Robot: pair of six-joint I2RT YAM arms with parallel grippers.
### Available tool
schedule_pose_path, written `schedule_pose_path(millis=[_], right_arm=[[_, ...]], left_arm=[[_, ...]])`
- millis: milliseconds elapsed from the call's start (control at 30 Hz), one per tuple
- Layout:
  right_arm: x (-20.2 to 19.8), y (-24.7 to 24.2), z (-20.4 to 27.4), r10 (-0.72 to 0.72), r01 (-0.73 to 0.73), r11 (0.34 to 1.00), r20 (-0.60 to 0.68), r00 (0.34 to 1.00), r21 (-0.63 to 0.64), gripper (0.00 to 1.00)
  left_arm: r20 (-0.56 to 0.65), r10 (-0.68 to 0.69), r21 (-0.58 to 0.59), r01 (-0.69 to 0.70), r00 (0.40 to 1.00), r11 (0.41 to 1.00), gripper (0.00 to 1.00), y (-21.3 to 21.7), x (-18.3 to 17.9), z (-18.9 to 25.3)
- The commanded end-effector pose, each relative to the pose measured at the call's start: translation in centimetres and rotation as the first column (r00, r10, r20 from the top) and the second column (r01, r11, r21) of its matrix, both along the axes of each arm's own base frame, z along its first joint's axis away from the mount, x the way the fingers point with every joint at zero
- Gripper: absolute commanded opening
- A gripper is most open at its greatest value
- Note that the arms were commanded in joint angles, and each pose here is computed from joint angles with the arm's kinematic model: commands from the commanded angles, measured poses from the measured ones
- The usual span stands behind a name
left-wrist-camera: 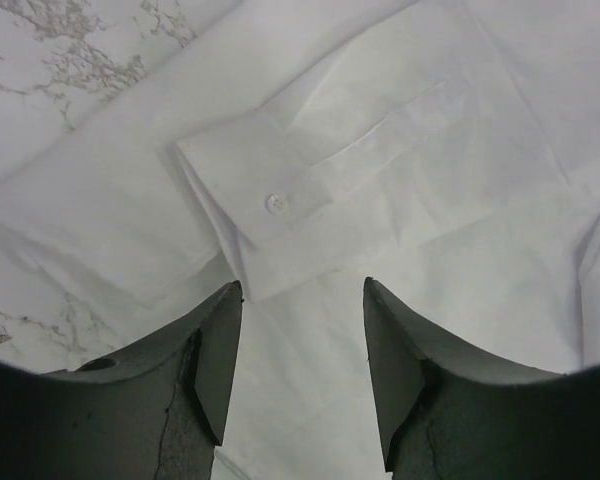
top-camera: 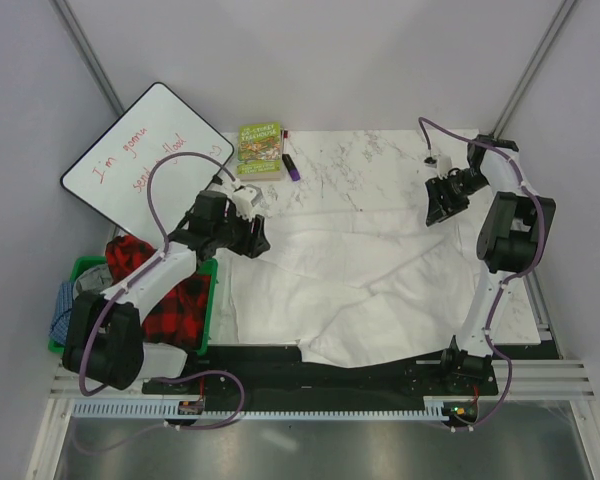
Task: Fold and stack the long sleeve shirts
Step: Fold the shirt
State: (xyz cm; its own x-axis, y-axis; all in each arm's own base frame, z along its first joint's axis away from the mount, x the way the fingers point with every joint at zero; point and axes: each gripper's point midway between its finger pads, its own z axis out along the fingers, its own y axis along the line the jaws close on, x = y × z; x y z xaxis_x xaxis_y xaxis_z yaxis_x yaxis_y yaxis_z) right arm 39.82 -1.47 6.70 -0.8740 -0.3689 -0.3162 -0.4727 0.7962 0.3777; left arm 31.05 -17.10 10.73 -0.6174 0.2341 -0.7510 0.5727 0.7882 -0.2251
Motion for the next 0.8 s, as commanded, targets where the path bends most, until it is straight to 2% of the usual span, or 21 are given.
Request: schedule_pose_path(millis=[0, 133, 233, 400, 567, 767], right_arm=[[-0.8, 0.0, 3.1, 0.088, -0.084, 0.995, 0.074, 0.993, -0.045, 0.56], [-1.1, 0.8, 4.0, 0.117, -0.114, 0.993, 0.096, 0.988, -0.035, 0.54], [-2.4, 2.1, 4.1, 0.17, -0.167, 0.985, 0.086, 0.982, -0.04, 0.47], [-3.1, 2.7, 1.3, 0.181, -0.174, 0.978, 0.052, 0.982, -0.112, 0.45], [-2.6, 1.8, -1.4, 0.152, -0.15, 0.977, 0.002, 0.988, -0.15, 0.45], [-2.8, 2.5, -0.7, 0.151, -0.149, 0.982, 0.014, 0.988, -0.117, 0.48]], left_arm=[[0.079, -0.063, 0.05, 0.059, 0.995, 0.997, 0.58, 0.0, 1.7, 2.8], [0.06, -0.103, 0.072, 0.099, 0.993, 0.992, 0.5, -0.5, 2.7, 2.5], [-0.01, -0.116, 0.084, 0.117, 0.993, 0.99, 0.47, -0.8, 2.9, 1.2], [-0.242, -0.066, 0.207, 0.118, 0.968, 0.971, 0.47, 0.6, 2.3, -4.3], [-0.275, -0.041, 0.274, 0.119, 0.96, 0.954, 0.45, 1.5, 2.9, -6.1], [-0.249, -0.138, 0.176, 0.185, 0.959, 0.967, 0.45, -0.5, 3.1, -4.0]])
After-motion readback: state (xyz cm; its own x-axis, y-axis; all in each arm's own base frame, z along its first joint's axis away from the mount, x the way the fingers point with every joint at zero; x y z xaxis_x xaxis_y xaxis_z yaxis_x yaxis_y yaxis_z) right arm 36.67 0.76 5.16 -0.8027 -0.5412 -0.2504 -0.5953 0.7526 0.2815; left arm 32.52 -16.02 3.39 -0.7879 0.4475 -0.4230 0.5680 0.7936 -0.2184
